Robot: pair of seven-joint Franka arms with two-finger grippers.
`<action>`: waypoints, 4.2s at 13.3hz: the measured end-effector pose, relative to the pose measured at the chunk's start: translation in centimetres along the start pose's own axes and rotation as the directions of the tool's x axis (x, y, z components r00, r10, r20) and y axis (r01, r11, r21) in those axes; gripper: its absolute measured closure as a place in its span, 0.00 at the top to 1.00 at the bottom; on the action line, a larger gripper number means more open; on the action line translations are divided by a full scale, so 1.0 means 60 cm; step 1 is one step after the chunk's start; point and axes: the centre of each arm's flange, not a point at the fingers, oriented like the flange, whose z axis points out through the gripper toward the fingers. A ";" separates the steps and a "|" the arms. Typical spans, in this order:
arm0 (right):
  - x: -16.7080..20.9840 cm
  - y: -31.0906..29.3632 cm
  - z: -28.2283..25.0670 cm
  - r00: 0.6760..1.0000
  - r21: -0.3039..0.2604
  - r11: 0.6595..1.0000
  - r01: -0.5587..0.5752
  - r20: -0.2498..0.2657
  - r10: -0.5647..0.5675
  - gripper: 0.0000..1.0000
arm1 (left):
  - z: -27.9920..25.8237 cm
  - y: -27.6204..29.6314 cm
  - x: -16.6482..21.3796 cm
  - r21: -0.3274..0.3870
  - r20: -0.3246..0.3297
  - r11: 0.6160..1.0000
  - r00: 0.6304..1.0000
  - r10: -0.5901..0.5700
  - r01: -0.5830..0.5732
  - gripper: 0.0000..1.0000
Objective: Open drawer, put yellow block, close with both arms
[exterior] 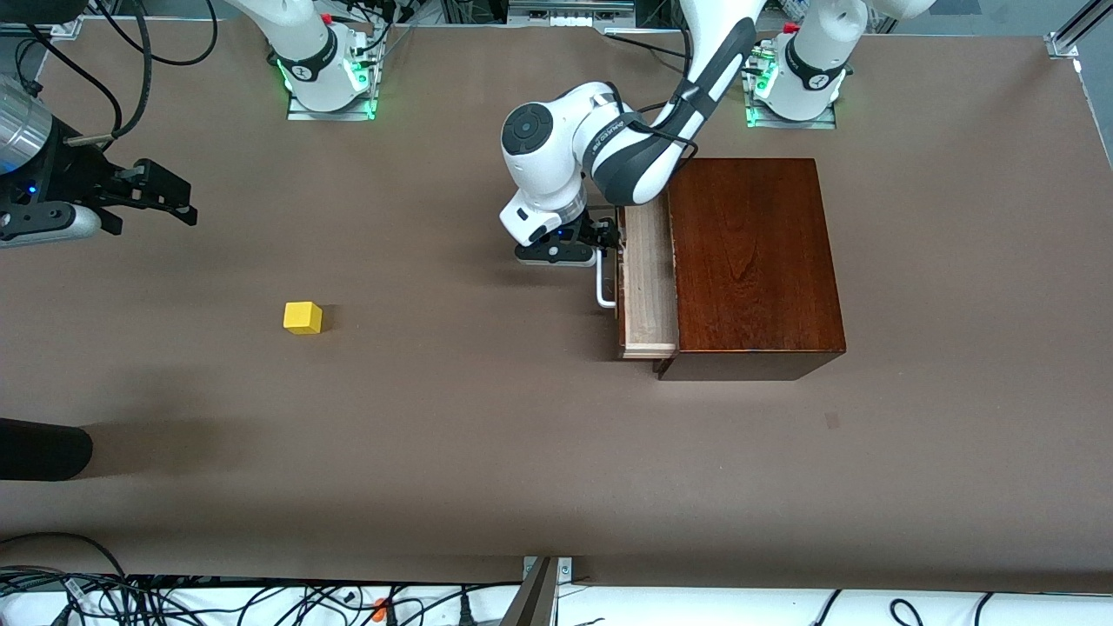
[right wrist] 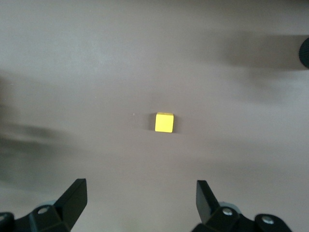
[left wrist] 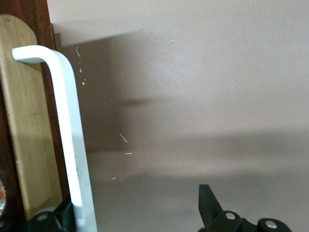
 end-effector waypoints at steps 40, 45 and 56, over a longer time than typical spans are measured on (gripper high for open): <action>0.071 -0.019 0.460 0.992 -0.082 0.996 0.040 0.125 -0.029 1.00 | -0.406 -0.676 0.188 -0.199 0.132 0.978 0.990 -0.038 0.064 1.00; 0.042 0.002 0.578 0.991 -0.094 0.995 0.023 0.134 -0.011 1.00 | -0.379 -0.789 0.168 -0.235 0.046 0.968 0.995 -0.085 0.093 1.00; -0.007 0.016 0.678 0.994 -0.106 0.994 0.020 0.105 -0.009 0.85 | -0.368 -0.829 0.099 -0.162 0.002 0.986 0.999 -0.039 0.039 1.00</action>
